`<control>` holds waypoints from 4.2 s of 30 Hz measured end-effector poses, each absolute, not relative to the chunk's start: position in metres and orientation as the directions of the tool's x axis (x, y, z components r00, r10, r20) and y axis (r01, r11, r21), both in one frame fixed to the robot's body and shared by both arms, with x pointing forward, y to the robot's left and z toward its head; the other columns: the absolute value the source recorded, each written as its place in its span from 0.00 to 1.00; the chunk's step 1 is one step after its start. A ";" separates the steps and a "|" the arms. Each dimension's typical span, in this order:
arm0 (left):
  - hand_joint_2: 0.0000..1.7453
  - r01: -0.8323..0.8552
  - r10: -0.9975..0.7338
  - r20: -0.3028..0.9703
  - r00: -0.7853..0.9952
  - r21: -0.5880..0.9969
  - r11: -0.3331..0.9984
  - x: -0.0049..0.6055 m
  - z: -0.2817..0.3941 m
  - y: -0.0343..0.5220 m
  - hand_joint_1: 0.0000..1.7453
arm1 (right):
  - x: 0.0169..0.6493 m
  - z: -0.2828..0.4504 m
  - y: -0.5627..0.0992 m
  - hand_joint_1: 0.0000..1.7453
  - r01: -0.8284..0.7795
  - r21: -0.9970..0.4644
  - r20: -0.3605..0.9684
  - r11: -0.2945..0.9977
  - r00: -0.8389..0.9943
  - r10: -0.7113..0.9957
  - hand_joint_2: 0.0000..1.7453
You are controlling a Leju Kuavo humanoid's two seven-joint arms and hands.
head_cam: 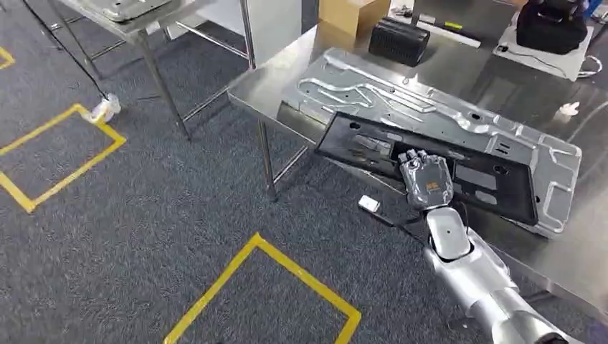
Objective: Take the parts from the cabinet and place them on the table.
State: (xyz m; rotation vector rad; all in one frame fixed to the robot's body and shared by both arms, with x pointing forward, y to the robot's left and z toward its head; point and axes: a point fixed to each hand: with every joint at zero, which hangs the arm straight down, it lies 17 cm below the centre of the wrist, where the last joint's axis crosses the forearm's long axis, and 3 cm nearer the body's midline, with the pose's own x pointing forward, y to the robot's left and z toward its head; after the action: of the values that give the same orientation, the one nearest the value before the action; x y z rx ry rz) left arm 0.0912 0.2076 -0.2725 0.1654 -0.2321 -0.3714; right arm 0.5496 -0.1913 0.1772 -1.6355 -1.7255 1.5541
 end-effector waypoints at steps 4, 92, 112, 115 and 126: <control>1.00 0.339 -0.377 0.189 0.907 0.204 0.918 0.089 -0.273 0.210 0.00 | 0.548 0.173 -0.190 1.00 0.513 -0.827 -0.430 -0.230 -0.312 0.847 1.00; 1.00 0.344 -0.383 0.193 0.904 0.207 0.916 0.091 -0.273 0.212 0.00 | 0.543 0.165 -0.193 1.00 0.499 -0.839 -0.404 -0.217 -0.304 0.863 1.00; 1.00 0.366 -0.415 0.233 0.880 0.224 0.903 0.096 -0.271 0.209 0.00 | 0.542 0.164 -0.200 0.00 0.497 -0.837 -0.407 -0.227 -0.289 0.866 0.00; 1.00 0.367 -0.416 0.232 0.879 0.224 0.903 0.096 -0.271 0.209 0.00 | 0.542 0.164 -0.200 0.00 0.499 -0.837 -0.407 -0.227 -0.289 0.866 0.00; 0.00 0.350 -0.397 0.233 0.887 0.221 0.911 0.096 -0.271 0.210 0.00 | 0.542 0.164 -0.199 0.00 0.499 -0.837 -0.410 -0.227 -0.295 0.863 0.00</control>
State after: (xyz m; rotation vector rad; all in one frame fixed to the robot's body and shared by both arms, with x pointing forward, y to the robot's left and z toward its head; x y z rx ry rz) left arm 0.0961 0.2097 -0.2715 0.1748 -0.2788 -0.3902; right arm 0.5420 -0.1991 0.1638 -1.6174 -1.7008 1.5293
